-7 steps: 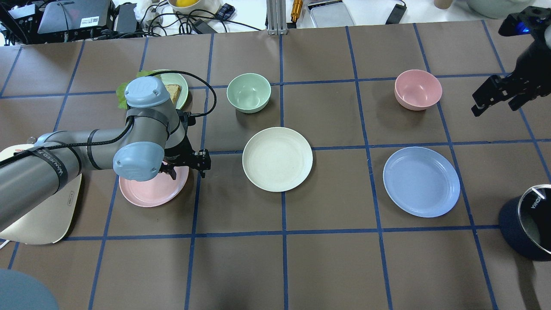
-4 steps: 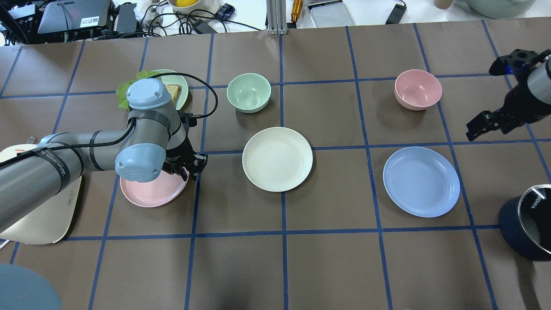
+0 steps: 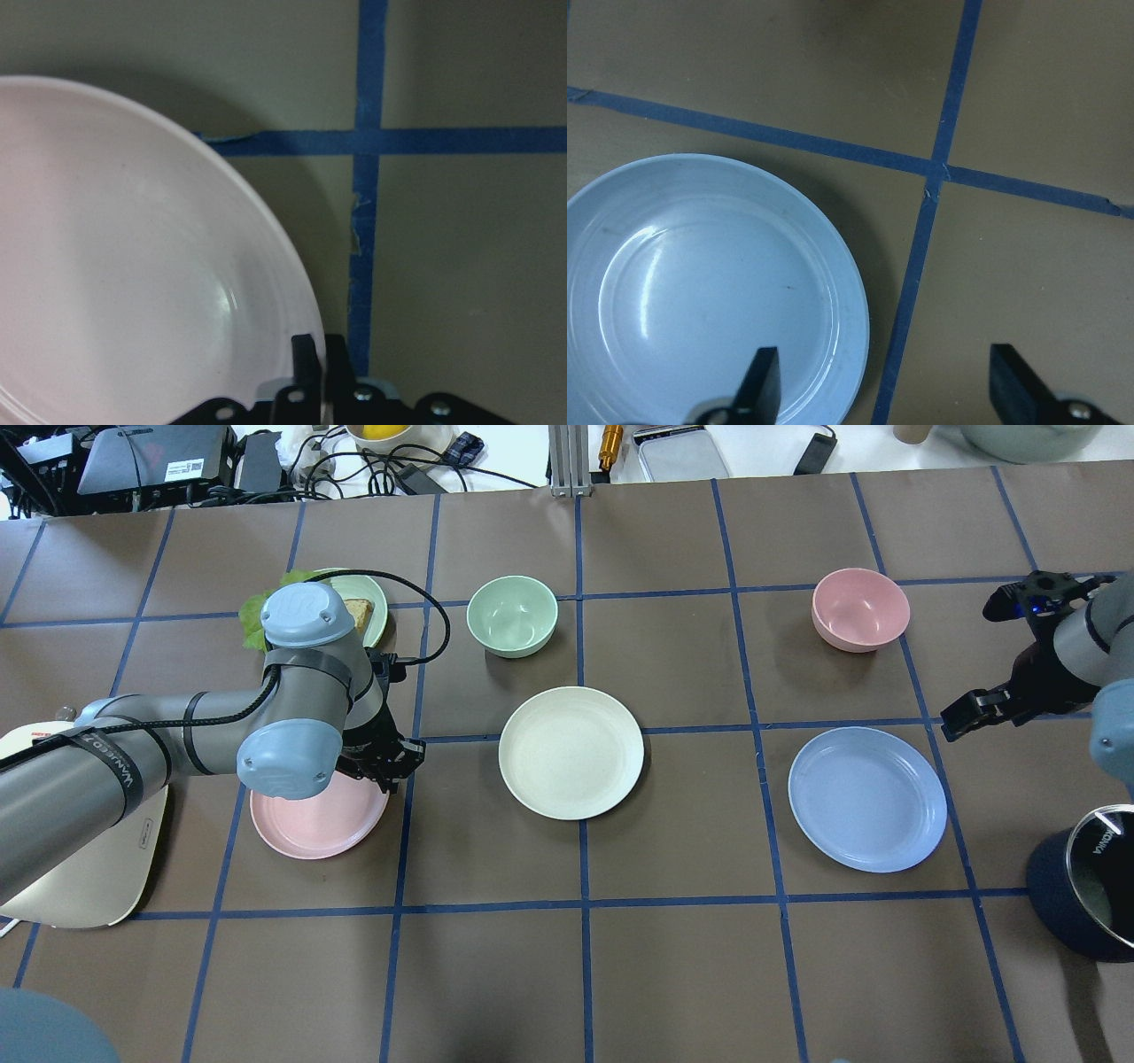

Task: Stack three plates with pink and blue
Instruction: 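Grasp the pink plate rim with the left gripper and carry it onto the cream plate, then release the pink plate on the cream plate and raise the left gripper, then grasp the blue plate rim with the right gripper and carry it over the pink plate, then lower the blue plate onto the pink plate with the right gripper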

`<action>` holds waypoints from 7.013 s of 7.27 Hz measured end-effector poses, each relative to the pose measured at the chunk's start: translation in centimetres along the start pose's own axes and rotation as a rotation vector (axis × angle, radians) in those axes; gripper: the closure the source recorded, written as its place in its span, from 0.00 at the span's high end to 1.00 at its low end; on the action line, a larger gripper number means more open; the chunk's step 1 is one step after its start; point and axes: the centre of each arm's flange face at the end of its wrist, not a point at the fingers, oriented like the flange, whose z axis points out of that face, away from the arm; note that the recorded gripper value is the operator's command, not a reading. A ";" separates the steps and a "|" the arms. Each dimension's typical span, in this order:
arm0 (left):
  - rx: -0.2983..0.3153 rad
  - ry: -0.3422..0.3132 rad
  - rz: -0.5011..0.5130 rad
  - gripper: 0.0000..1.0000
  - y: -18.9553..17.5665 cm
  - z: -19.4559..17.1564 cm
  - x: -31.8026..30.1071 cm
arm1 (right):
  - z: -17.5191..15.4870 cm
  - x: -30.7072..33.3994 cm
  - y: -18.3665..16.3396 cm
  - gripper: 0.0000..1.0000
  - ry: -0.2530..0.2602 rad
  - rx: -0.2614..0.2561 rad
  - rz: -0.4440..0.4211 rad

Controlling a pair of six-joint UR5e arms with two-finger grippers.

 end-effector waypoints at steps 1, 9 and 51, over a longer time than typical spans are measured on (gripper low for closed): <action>0.034 -0.012 0.039 0.00 0.0 -1.9 2.6 | 0.8 0.2 -0.1 0.77 -0.009 -0.010 -0.005; 0.076 -0.038 0.186 0.00 -2.3 -9.6 25.1 | 6.0 0.9 -0.6 0.60 -0.057 -0.073 0.021; 0.198 0.200 -0.107 1.00 2.1 -30.8 -3.3 | 2.0 -33.6 -11.7 0.00 -0.238 0.043 0.464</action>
